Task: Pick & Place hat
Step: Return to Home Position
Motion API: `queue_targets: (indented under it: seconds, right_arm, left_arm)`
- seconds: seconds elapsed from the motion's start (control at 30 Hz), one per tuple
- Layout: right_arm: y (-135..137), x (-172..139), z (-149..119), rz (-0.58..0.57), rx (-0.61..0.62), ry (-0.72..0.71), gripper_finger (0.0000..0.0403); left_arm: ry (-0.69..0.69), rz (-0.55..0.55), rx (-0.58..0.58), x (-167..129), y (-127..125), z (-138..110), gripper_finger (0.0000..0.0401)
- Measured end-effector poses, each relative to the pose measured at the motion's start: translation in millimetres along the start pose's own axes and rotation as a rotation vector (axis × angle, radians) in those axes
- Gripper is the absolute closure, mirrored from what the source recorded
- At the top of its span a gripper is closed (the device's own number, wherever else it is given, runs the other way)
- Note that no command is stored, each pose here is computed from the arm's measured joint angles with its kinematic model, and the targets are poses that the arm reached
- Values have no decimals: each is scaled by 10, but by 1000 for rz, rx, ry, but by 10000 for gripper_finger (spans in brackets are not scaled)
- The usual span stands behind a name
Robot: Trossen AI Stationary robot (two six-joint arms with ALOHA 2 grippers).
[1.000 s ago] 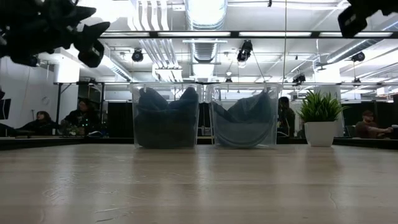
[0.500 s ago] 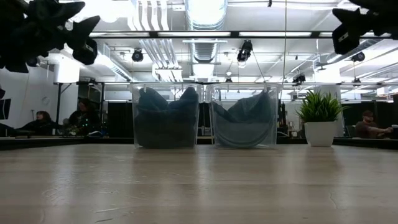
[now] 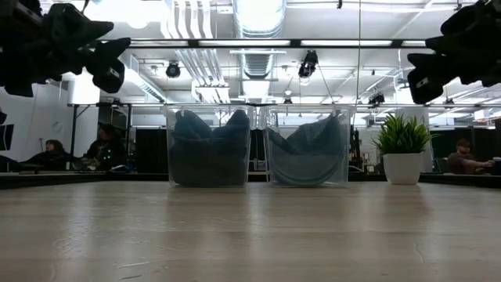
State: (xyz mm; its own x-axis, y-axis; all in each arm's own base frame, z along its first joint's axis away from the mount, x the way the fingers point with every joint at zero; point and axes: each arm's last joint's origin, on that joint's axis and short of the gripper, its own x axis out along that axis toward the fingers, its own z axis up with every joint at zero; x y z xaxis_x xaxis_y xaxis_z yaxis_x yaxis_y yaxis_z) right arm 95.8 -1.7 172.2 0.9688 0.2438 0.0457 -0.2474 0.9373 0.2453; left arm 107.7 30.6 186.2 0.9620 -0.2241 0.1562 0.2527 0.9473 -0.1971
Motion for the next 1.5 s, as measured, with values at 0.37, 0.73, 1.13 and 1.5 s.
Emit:
queue_targets:
  seconds: [0.37,0.73,1.13,1.5]
  right_arm:
    - [-3,3,-5,-2,-69,6,271]
    - [-3,3,-3,-4,-84,5,271]
    - [-3,3,-2,-4,-84,4,271]
    - [-3,3,-2,-4,-82,4,271]
  left_arm:
    - [65,23,-103,-2,24,-77,250]
    - [73,26,-112,-3,27,-88,250]
    - [73,26,-112,-3,27,-90,250]
    - [73,26,-112,-3,27,-90,250]
